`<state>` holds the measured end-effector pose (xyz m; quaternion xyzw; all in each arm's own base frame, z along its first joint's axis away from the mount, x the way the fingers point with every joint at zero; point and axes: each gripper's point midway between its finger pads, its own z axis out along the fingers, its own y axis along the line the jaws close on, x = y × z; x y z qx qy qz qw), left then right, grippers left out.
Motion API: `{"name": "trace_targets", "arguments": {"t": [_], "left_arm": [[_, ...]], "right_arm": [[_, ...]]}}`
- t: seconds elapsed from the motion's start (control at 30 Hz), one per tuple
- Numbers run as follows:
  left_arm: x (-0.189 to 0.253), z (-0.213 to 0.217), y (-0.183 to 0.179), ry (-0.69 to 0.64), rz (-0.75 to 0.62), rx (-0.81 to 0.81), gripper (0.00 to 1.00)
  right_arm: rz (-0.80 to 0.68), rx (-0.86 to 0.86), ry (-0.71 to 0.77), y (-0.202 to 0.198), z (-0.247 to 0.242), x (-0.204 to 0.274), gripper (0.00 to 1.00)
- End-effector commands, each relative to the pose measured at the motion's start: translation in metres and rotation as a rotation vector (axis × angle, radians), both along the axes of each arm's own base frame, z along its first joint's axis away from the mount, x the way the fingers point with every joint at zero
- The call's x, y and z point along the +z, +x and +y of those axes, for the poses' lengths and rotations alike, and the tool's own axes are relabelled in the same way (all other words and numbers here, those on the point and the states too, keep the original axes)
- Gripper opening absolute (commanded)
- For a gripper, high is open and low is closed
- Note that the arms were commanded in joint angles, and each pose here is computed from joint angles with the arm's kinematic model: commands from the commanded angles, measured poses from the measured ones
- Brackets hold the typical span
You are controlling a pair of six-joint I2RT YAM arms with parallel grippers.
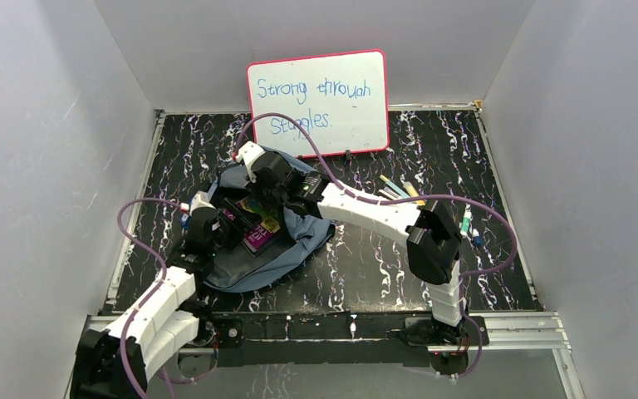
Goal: Pack the student bag
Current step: Place the book in the student bag.
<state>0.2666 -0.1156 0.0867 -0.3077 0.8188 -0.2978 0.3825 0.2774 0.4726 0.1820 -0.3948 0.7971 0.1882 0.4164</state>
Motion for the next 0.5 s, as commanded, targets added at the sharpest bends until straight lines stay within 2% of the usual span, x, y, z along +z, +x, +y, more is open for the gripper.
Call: {"name": "trace_targets", "arguments": {"t": [0.0, 0.3, 0.47], "left_arm": [[0.012, 0.014, 0.001, 0.107, 0.026, 0.012, 0.71], [0.032, 0.023, -0.019, 0.179, 0.071, -0.022, 0.72], [0.031, 0.033, -0.035, 0.229, 0.145, -0.014, 0.72]], "right_arm": [[0.003, 0.006, 0.091, -0.004, 0.007, 0.028, 0.04], [0.008, 0.006, 0.083, -0.005, 0.004, 0.026, 0.06], [0.017, 0.009, 0.078, -0.007, 0.004, 0.022, 0.06]]}}
